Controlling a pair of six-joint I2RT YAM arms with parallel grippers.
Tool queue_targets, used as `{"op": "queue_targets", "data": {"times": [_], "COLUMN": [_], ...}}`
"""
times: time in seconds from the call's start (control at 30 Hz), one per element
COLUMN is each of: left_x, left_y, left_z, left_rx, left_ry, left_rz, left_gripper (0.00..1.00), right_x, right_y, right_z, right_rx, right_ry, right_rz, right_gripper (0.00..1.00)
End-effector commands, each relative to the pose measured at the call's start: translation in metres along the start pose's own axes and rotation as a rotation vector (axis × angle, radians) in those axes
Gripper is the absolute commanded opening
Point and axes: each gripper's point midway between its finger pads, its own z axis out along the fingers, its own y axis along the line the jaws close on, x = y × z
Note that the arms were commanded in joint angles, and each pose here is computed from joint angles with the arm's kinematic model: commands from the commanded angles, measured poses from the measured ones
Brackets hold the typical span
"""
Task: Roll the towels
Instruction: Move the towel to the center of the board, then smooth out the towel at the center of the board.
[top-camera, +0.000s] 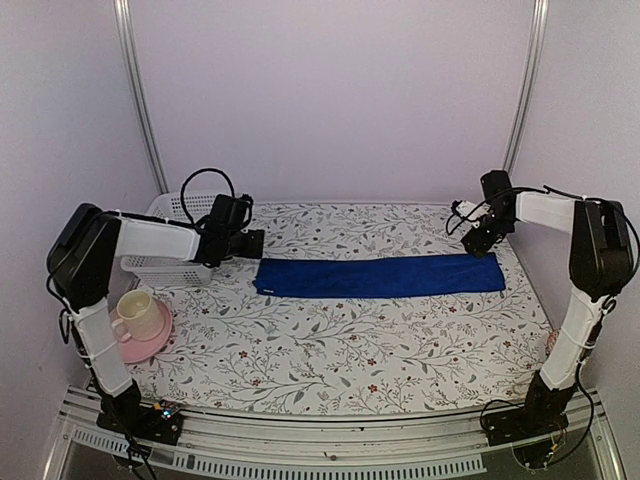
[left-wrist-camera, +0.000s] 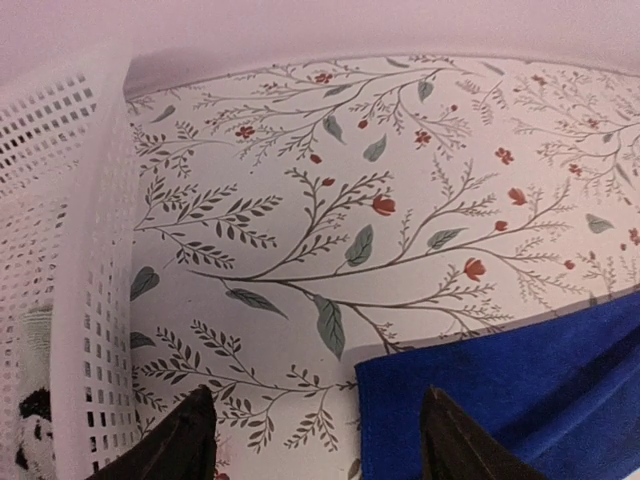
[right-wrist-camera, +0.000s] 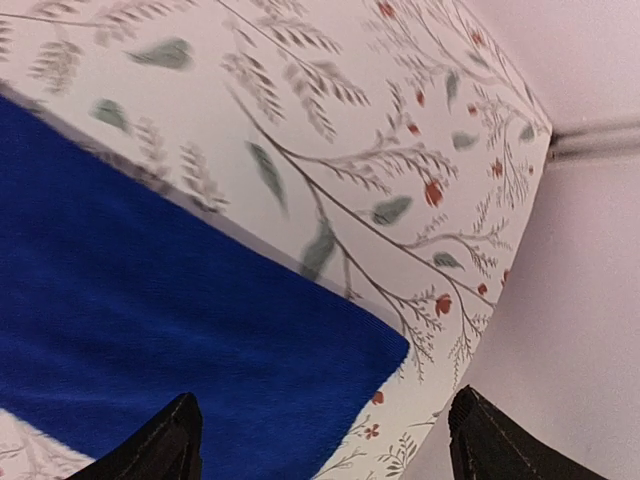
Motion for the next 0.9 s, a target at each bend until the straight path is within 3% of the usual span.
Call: {"op": "queue_targets", "data": {"times": [0.0,0.23,0.37,0.63,0.87], "left_x": [0.006,0.027,0.035,0.048,0.054], "left_y": [-0.020,-0.023,-0.020,-0.016,-0.025], "left_z": [-0.014,0.030,0.041,0.046,0.043], "left_rx": [0.119,0.140,0.176,0.325,0.397], "left_ry": [0.007,0.136,0.189,0.244,0.273], "left_rz": [0.011,0.009,-0.050,-0.222,-0.258], "left_gripper": [0.69,0.60,0.57,0.47,0.40], "right_x": [-0.028,-0.035,-0.051,-0.091,-0.073], "right_y": [0.070,0.185,0.223,0.245,0.249], "right_z": [-0.041,-0.073,-0.087,-0.072,-0.033], "right_rx": [-0.161,-0.389,-0.443,-0.419,-0.367], "right_ry": [-0.119,-0.212,-0.269,-0.273,-0.174], "right_rz": [-0.141,-0.410,-0.500,-0.517,-0.479], "right_gripper": [0.84,0.73,0.68,0.64,0.59]}}
